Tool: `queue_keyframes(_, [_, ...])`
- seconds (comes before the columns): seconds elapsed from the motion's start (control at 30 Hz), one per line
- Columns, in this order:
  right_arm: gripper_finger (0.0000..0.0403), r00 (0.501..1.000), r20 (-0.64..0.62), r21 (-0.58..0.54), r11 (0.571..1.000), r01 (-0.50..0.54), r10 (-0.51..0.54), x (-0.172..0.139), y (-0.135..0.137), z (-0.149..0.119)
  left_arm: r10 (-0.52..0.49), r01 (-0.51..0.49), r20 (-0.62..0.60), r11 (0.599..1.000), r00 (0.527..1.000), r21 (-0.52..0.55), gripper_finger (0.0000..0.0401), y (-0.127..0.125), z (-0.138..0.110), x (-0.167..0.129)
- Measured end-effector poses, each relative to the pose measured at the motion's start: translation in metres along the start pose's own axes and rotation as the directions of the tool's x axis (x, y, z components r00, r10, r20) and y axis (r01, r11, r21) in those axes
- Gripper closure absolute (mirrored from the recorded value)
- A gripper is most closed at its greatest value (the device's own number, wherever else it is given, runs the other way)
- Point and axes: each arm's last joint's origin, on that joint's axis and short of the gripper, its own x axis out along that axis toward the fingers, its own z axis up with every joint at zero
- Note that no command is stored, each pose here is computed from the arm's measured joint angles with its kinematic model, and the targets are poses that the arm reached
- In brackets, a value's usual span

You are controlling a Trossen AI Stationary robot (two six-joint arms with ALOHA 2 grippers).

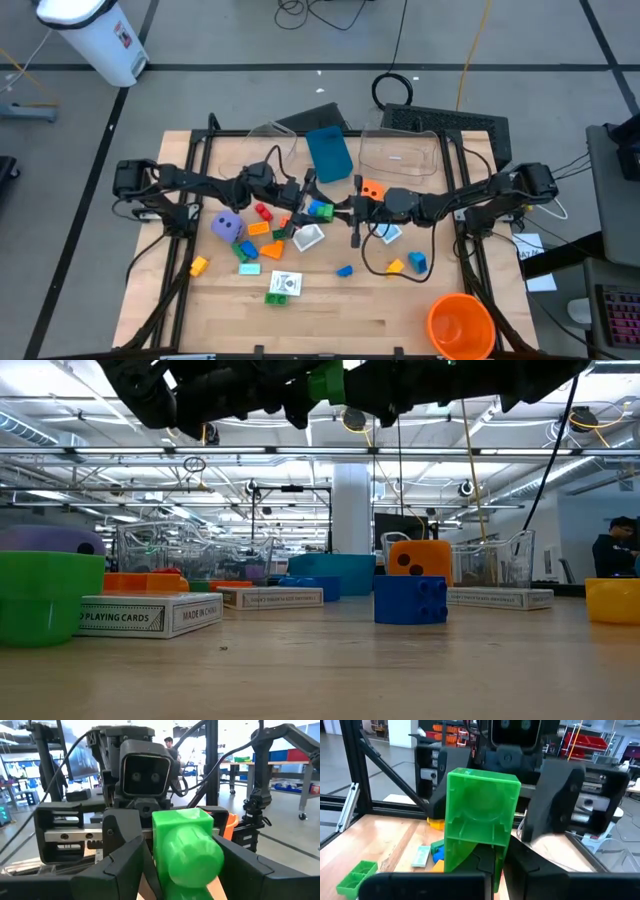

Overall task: Pick & Place Toys
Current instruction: Put the green game piece into the left transparent bin

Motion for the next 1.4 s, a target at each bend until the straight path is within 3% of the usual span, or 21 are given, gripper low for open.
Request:
queue_keyframes(0.83, [0.0392, 0.999, 0.035, 0.018, 1.0, 0.006, -0.007, -0.0043, -0.0026, 0.0015, 0.018, -0.018, -0.024, 1.0, 1.0, -0.003, 0.0172, 0.003, 0.0124, 0.0049])
queue_keyframes(0.93, [0.0392, 0.999, 0.032, 0.017, 1.0, 0.006, -0.006, -0.0043, -0.0025, 0.0012, 0.017, -0.017, -0.034, 1.0, 0.999, -0.003, 0.0187, 0.0031, 0.0118, 0.0052])
queue_keyframes(1.17, [0.0392, 0.999, 0.03, 0.017, 1.0, 0.01, -0.011, -0.0043, -0.0028, 0.001, 0.014, -0.014, -0.038, 1.0, 0.999, -0.013, 0.0269, 0.0029, 0.0115, 0.0051])
queue_keyframes(1.4, [0.038, 1.0, 0.029, 0.014, 1.0, 0.009, -0.009, -0.0044, -0.0026, 0.0008, 0.014, -0.015, -0.04, 1.0, 0.999, -0.013, 0.0254, 0.0029, 0.0113, 0.0051])
